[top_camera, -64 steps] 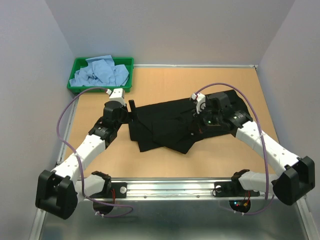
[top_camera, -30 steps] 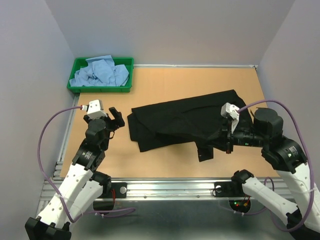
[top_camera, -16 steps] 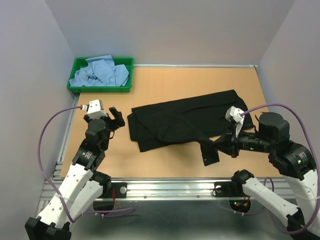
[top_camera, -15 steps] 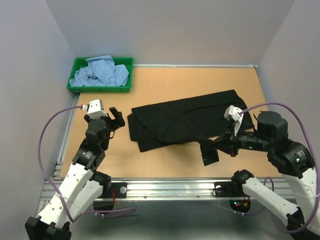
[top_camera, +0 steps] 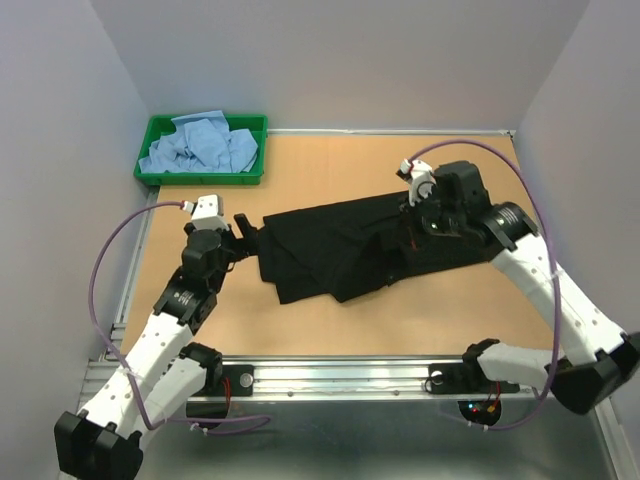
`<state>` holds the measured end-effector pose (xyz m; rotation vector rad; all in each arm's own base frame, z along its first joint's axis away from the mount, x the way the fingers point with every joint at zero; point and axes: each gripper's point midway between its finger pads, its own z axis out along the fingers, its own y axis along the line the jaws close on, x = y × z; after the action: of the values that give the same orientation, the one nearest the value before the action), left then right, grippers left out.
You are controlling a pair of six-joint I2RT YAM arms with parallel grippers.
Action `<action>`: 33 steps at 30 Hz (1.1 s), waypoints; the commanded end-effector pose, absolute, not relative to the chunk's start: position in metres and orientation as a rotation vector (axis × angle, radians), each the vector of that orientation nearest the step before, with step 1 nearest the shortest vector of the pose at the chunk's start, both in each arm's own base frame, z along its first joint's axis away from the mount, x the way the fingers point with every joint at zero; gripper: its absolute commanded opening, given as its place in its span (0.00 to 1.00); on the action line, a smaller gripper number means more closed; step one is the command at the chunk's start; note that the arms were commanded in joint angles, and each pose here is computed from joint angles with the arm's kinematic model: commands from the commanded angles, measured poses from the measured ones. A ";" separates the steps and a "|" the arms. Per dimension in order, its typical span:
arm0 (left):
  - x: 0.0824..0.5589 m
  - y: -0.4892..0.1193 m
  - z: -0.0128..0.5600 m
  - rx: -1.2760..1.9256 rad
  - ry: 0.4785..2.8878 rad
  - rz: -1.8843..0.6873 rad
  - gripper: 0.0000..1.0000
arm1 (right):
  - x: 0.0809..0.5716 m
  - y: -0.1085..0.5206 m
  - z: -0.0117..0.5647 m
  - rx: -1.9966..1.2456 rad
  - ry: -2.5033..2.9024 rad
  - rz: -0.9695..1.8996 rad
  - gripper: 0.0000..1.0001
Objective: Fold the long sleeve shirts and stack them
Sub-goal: Fold the shirt
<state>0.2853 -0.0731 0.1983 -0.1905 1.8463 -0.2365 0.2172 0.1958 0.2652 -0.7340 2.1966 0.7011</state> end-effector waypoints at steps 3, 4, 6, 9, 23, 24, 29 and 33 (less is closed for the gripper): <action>0.290 -0.097 0.198 -0.083 1.857 -0.329 0.91 | 0.317 0.189 0.296 -0.463 2.125 0.387 0.01; 0.290 -0.098 0.198 -0.074 1.862 -0.336 0.91 | 0.327 0.189 0.291 -0.441 2.141 0.356 0.01; 0.290 -0.100 0.196 -0.051 1.871 -0.336 0.91 | 0.357 0.181 0.278 -0.349 2.186 0.274 0.00; 0.290 -0.103 0.194 -0.031 1.889 -0.337 0.91 | 0.387 0.173 0.253 -0.247 2.258 0.242 0.00; 0.282 -0.118 0.192 0.024 1.912 -0.427 0.91 | 0.456 0.045 0.165 0.329 2.430 0.112 0.01; 0.283 -0.119 0.190 0.026 1.920 -0.428 0.91 | 0.456 0.040 0.161 0.357 2.435 0.110 0.01; 0.288 -0.122 0.195 0.007 1.925 -0.443 0.91 | 0.462 0.016 0.151 0.440 2.442 0.097 0.01; 0.291 -0.129 0.193 0.032 1.946 -0.462 0.91 | 0.470 0.002 0.138 0.501 2.452 0.051 0.01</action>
<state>0.2833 -0.1166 0.1651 0.0044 2.0060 -0.4033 0.4417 0.0136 0.1265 0.4384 2.5363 0.0689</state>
